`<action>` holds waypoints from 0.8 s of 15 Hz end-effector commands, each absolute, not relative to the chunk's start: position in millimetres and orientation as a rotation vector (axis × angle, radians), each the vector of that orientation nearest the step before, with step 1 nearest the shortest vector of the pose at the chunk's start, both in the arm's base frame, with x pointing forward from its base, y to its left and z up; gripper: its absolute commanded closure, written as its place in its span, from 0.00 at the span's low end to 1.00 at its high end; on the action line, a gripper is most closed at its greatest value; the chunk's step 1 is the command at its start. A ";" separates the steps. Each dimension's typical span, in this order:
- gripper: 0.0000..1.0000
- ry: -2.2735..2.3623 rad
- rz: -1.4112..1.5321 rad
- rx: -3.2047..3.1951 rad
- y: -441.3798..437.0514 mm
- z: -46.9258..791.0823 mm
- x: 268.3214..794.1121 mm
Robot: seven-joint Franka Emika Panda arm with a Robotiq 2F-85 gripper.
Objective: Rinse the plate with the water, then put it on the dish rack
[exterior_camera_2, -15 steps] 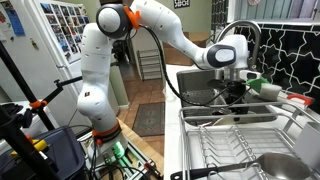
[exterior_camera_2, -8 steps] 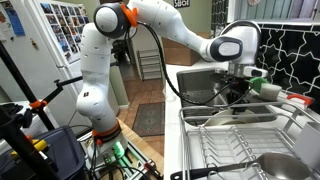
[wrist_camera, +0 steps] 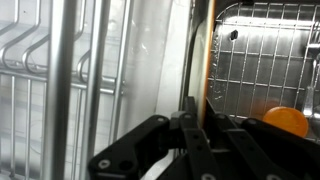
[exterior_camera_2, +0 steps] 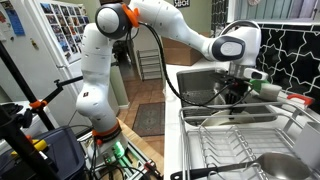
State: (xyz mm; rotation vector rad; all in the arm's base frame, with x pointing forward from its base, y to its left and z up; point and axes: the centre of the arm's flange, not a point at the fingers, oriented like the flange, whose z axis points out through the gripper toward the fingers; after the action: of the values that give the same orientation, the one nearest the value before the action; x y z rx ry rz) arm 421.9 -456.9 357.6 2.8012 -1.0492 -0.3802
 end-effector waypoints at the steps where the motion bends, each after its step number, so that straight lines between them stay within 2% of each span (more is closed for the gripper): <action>1: 0.98 -1.037 -0.427 2.809 -458.8 340.1 417.8; 5: 0.98 -1.022 -0.444 2.806 -457.1 331.5 417.8; 6: 0.86 -1.021 -0.445 2.806 -456.8 330.6 417.7; 7: 0.69 -1.019 -0.445 2.807 -456.5 330.1 417.8; 8: 0.58 -1.016 -0.445 2.810 -455.6 329.6 417.9; 10: 0.46 -1.014 -0.447 2.814 -454.7 328.7 418.3; 11: 0.64 -1.013 -0.448 2.816 -454.3 328.2 418.5; 12: 0.69 -1.009 -0.451 2.817 -453.8 327.3 418.8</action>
State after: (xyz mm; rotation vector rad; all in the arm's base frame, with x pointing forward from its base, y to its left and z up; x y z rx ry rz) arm 423.0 -454.6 334.6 2.8032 -1.0343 -0.4412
